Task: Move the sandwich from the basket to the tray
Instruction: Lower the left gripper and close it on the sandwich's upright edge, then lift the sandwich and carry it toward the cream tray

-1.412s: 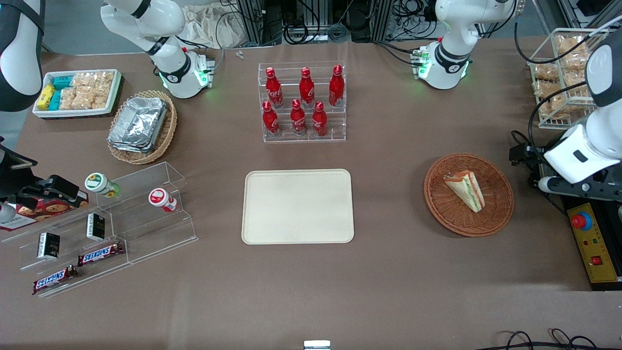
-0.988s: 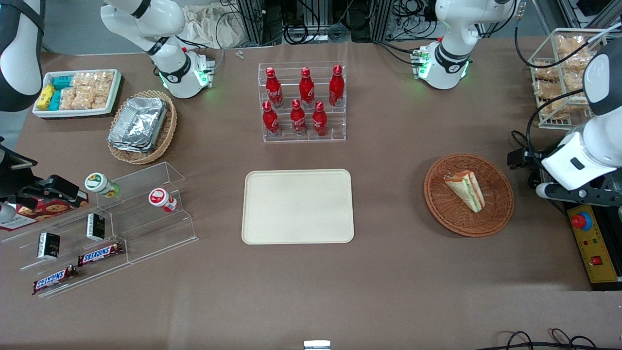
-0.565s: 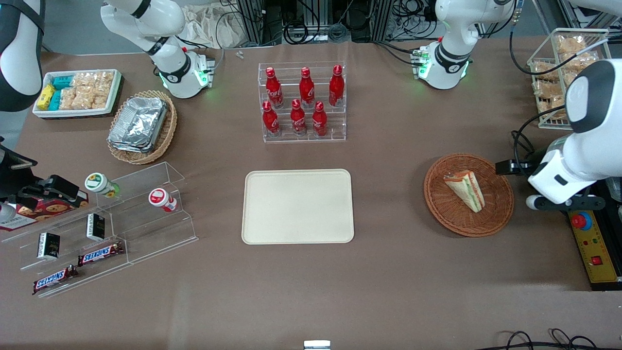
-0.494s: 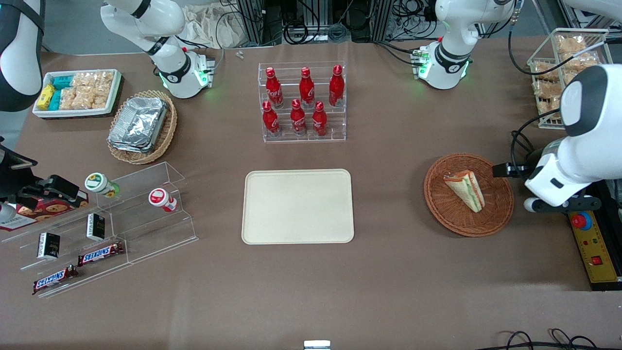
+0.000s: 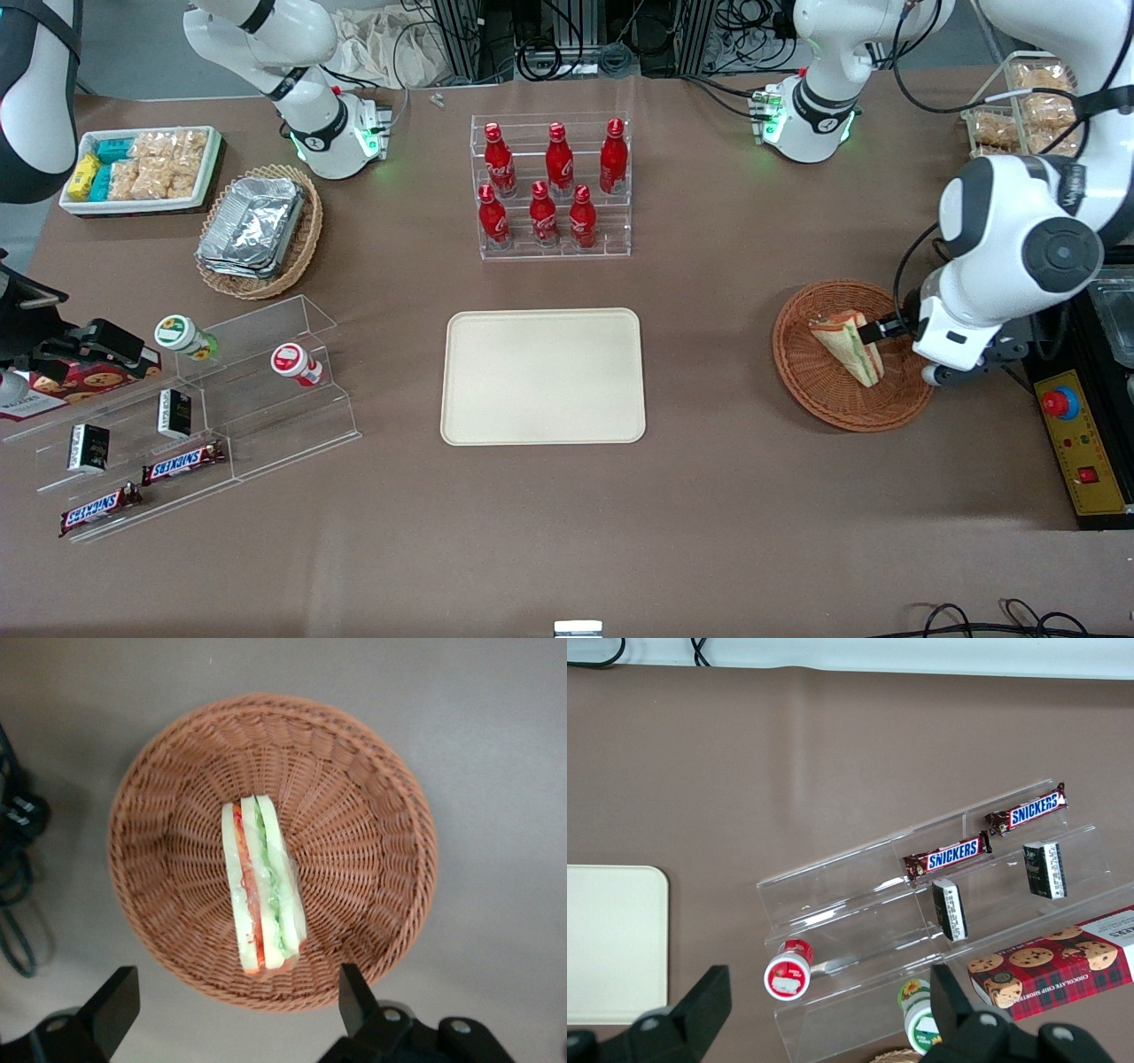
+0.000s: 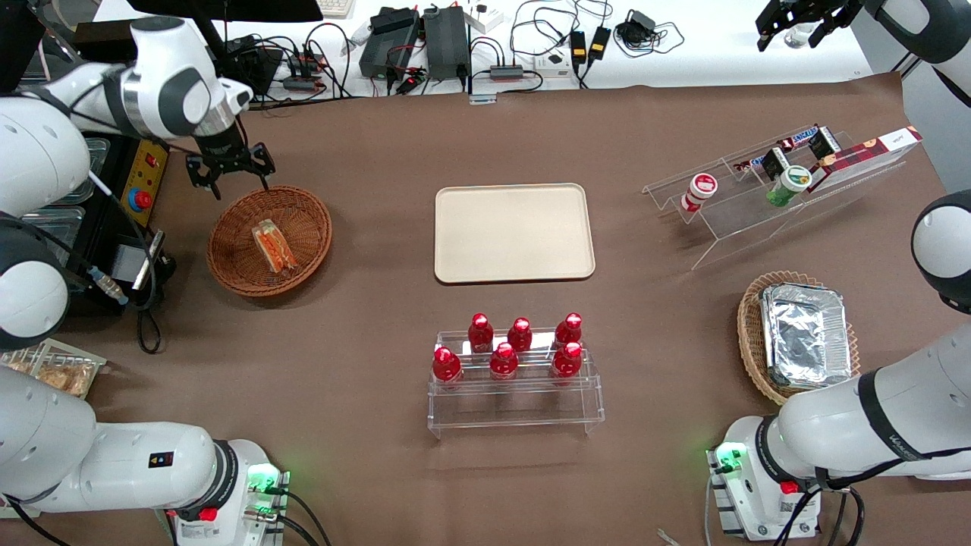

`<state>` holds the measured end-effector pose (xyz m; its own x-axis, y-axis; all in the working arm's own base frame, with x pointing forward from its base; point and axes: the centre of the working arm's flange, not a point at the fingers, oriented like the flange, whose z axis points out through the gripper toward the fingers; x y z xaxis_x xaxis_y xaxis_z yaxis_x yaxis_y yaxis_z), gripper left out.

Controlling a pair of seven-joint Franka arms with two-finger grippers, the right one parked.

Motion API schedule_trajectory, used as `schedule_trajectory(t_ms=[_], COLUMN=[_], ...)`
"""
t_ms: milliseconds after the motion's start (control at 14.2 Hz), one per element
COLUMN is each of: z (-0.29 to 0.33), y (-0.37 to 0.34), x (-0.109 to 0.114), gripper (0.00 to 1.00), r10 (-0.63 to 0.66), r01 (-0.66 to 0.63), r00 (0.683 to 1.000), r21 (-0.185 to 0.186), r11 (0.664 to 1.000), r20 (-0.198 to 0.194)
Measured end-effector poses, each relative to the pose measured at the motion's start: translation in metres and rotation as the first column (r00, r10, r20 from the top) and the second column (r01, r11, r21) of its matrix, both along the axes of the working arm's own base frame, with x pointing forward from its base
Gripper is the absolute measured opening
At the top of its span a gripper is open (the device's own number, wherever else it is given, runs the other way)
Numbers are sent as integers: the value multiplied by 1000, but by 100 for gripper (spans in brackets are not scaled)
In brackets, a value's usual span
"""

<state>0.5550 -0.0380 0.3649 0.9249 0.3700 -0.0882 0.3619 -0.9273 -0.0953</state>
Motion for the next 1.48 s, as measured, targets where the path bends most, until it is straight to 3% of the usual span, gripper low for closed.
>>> schedule_trajectory(t_ms=[141,424,1200,1341,1412,1482], z=[-26,-60,-109,-115,-118,-121], y=[2,8,6,6,5,4], x=[-14,-29,-26,-24,-24,-24], gripper=[100,100,100,97,92,80], r10=[68,181,230,280,301,313], r01=[-68,-181,-230,-280,-301,-313], r00=[998,983,973,960,954,950], r21=[3,10,6,7,8,9], r11=[998,983,973,960,954,950], r20=[16,8,-4,7,9,10])
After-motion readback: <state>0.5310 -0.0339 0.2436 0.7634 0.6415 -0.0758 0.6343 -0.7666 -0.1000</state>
